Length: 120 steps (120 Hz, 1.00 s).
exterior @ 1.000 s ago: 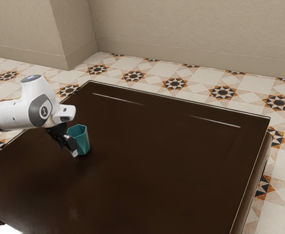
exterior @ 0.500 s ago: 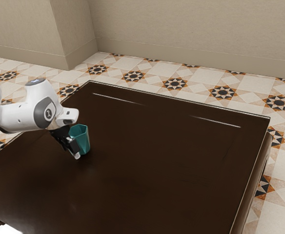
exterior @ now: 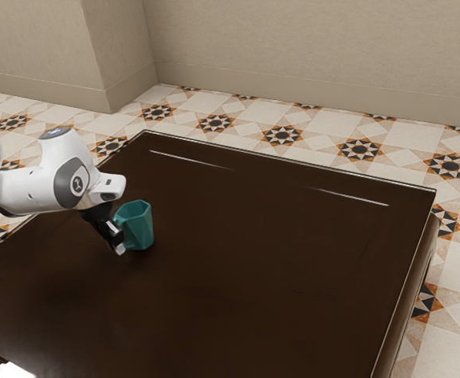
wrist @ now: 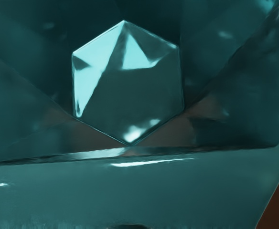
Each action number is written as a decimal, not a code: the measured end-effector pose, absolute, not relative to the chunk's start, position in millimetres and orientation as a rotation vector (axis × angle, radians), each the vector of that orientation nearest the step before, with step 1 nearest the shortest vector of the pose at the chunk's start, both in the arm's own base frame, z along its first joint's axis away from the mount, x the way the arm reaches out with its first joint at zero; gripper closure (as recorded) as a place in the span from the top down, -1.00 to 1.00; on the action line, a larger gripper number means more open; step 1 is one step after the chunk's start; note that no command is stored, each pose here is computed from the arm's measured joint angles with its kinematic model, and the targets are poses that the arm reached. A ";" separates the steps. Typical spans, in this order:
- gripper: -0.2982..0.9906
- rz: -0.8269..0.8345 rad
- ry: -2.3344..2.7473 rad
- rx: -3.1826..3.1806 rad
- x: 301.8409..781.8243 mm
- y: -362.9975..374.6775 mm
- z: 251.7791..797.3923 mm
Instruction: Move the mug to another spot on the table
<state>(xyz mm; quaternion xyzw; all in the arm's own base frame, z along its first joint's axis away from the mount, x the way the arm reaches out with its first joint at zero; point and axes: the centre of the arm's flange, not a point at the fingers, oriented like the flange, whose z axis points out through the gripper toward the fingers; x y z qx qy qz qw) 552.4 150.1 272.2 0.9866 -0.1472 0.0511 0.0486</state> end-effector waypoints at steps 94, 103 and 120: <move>-0.60 0.263 -0.671 2.961 529.6 35.8 292.0; -0.60 0.268 -0.690 2.961 530.8 31.4 289.8; -0.60 0.274 -0.707 2.964 535.1 31.9 284.4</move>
